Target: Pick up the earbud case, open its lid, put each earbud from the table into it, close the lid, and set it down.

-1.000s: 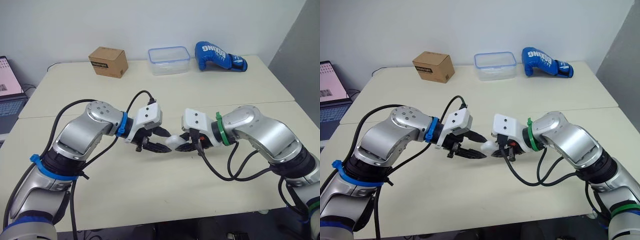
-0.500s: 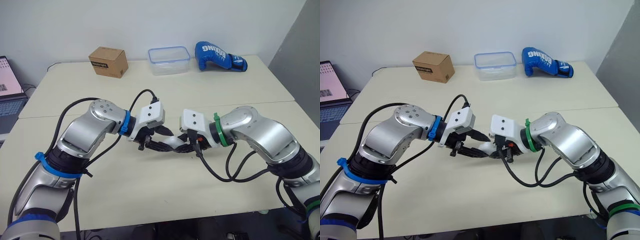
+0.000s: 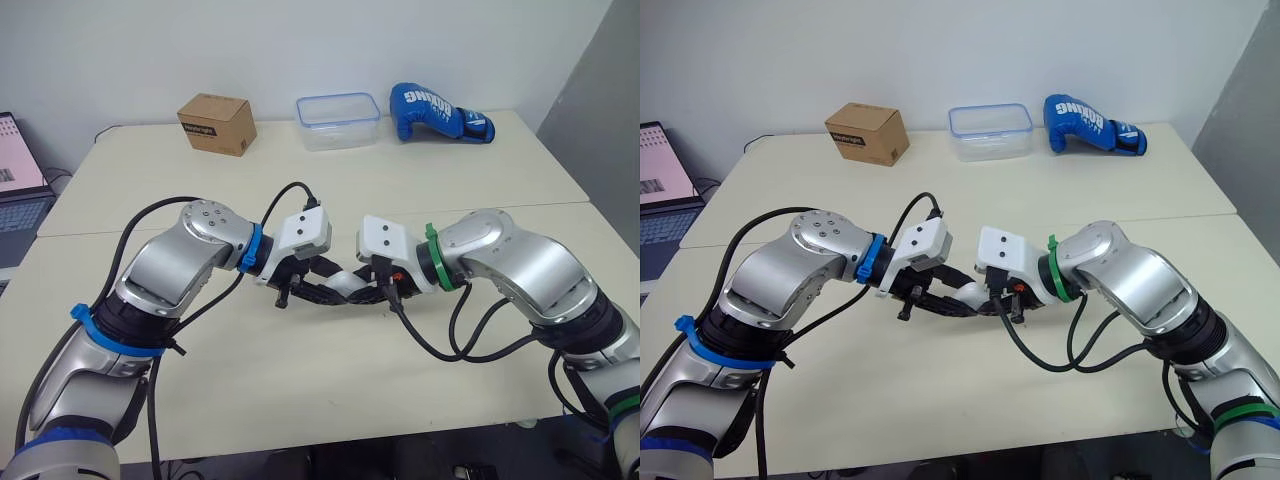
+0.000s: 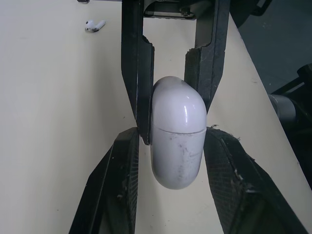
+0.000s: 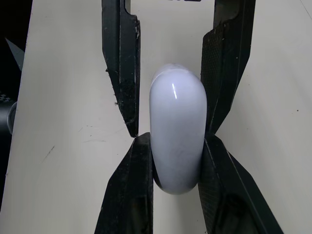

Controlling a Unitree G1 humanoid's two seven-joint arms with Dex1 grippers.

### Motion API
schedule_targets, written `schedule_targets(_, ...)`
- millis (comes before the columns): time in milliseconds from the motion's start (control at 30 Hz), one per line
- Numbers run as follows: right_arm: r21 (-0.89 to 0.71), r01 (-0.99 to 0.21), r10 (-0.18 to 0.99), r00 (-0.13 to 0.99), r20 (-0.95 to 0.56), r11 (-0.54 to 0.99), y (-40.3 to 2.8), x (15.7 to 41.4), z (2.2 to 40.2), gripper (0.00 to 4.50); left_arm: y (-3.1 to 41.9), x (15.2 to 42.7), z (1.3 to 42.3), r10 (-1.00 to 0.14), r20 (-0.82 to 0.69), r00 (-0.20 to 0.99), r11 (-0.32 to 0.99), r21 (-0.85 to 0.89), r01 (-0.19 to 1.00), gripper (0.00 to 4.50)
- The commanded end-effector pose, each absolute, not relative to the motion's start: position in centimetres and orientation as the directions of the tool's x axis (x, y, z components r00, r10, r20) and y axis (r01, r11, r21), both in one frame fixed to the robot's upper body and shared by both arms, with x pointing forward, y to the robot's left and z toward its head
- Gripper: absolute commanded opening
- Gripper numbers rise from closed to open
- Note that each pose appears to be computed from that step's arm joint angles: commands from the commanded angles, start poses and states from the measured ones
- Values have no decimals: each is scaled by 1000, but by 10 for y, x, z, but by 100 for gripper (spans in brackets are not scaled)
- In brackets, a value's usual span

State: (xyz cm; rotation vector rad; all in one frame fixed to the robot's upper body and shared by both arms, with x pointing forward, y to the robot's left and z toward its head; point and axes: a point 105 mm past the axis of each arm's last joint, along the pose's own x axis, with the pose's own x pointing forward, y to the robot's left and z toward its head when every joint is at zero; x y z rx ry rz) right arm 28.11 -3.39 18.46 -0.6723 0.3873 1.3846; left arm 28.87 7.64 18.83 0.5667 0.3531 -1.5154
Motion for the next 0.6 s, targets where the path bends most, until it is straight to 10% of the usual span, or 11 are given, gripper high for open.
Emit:
schedule_targets(33, -272, -961, 785, 203, -585, 45, -30, 283, 202, 81, 72, 287, 195, -836, -546, 46, -55, 168, 984, 157)
schedule_targets(300, -270, -962, 785, 197, -587, 39, -29, 282, 201, 81, 74, 294, 191, -821, -564, 94, -33, 210, 977, 157)
schedule_targets(533, -266, -963, 778, 199, -596, 42, -31, 282, 198, 81, 76, 300, 195, -819, -557, 140, 2, 241, 971, 379)
schedule_targets(600, -266, -963, 773, 204, -601, 46, -32, 283, 197, 81, 77, 298, 197, -821, -555, 134, 1, 235, 972, 379)
